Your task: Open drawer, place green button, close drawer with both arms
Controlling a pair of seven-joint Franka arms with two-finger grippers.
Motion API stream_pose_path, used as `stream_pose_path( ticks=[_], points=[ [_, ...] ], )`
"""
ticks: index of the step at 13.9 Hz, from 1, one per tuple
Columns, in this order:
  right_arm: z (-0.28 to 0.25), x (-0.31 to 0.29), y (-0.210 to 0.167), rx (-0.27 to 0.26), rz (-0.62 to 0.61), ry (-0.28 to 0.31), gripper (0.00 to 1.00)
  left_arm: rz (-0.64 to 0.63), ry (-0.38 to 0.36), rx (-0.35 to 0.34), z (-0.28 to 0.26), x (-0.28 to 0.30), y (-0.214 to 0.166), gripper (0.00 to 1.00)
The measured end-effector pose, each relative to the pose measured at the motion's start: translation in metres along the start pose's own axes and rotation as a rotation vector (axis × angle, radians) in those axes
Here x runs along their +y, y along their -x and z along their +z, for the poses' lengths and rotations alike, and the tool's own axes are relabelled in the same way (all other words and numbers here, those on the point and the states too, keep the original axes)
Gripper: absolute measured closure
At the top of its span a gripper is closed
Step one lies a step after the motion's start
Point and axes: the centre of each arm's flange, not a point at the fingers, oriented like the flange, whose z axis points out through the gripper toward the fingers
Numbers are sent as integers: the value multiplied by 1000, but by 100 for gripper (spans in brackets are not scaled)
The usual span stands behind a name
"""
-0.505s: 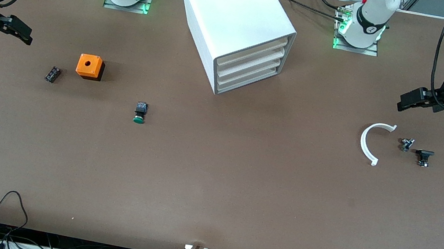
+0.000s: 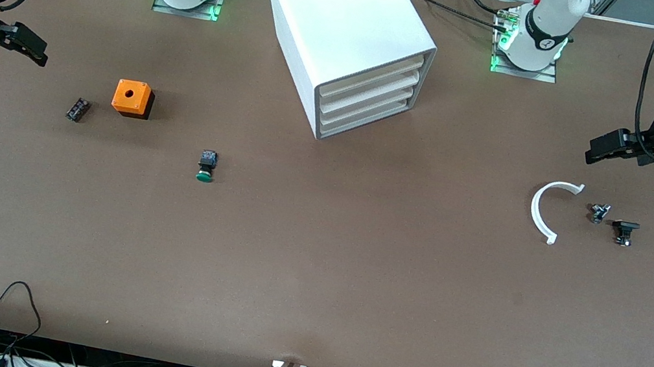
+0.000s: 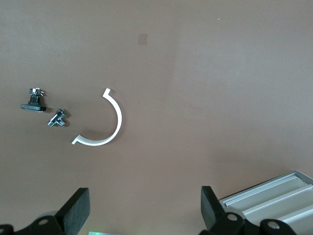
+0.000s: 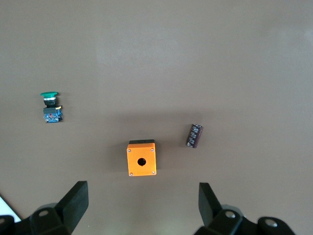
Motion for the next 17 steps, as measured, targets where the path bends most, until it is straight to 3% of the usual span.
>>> stream_pose_path(
  ticks=[5,9,14,17],
  points=[
    [0,-5,-1,3,5,-50,0,1,0,1,0,0,0,0],
    [18,-31,-17,13,-39,-53,0,0,-2,-11,5,0,-3,0],
    [76,-101,-43,-31,-149,-37,0,21,0,-218,114,-6,-49,0],
    [107,-137,-50,-61,-203,-26,0,96,166,-361,176,10,-49,0]
  ],
)
